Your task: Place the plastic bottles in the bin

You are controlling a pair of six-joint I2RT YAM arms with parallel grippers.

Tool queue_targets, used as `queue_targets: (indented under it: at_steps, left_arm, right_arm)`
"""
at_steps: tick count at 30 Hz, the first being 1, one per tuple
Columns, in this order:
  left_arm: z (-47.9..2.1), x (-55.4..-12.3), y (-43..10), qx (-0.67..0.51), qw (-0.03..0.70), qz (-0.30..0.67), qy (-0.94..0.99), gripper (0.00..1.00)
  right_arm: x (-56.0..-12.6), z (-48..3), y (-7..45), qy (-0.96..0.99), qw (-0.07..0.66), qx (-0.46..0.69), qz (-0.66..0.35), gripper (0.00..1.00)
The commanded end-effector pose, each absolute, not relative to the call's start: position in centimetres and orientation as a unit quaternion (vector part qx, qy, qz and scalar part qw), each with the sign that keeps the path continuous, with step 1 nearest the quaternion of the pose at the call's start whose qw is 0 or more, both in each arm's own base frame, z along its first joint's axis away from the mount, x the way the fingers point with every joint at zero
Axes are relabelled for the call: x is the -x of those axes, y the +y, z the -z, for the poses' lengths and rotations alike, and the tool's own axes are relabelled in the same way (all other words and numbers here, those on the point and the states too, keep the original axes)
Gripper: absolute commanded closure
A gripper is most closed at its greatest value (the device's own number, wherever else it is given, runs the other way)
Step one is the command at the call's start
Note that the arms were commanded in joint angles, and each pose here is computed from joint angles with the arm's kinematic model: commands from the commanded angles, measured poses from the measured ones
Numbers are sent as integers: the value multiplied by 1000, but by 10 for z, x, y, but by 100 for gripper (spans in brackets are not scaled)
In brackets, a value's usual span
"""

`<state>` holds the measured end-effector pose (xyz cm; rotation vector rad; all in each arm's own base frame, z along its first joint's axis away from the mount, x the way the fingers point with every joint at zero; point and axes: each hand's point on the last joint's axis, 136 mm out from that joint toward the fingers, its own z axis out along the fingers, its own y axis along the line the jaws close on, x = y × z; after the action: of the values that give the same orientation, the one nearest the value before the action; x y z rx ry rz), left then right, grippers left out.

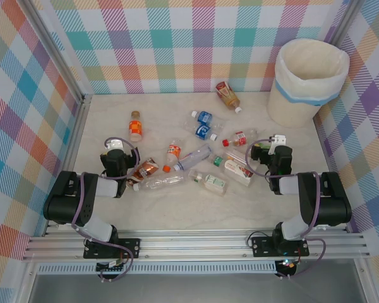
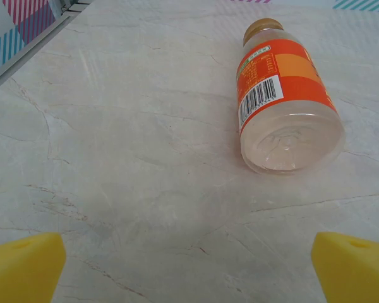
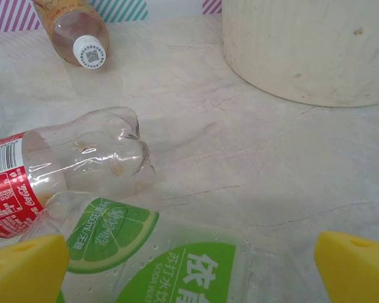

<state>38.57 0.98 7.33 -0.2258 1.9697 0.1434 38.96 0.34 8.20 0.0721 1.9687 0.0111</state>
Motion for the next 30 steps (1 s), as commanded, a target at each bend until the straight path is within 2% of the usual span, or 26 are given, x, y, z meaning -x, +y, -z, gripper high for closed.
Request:
queue_targets:
  at_steps: [1,22,25,30]
  left_arm:
    - [-83,-391,8,92,560,-58,821,0]
    - [-84,-391,9,92,561,-57,820,0]
    - [-92,-390,6,86,564,-52,820,0]
    - [-122,-377,12,106,563,-55,818,0]
  right_arm:
    - [-395,-93,2,820,571,-37,-8,0]
    - [-395,-94,4,819,573,-32,-11,0]
    - [-392,-102,24,815,577,21,-43,0]
    - [-376,-135,36,809,582,46,-64,0]
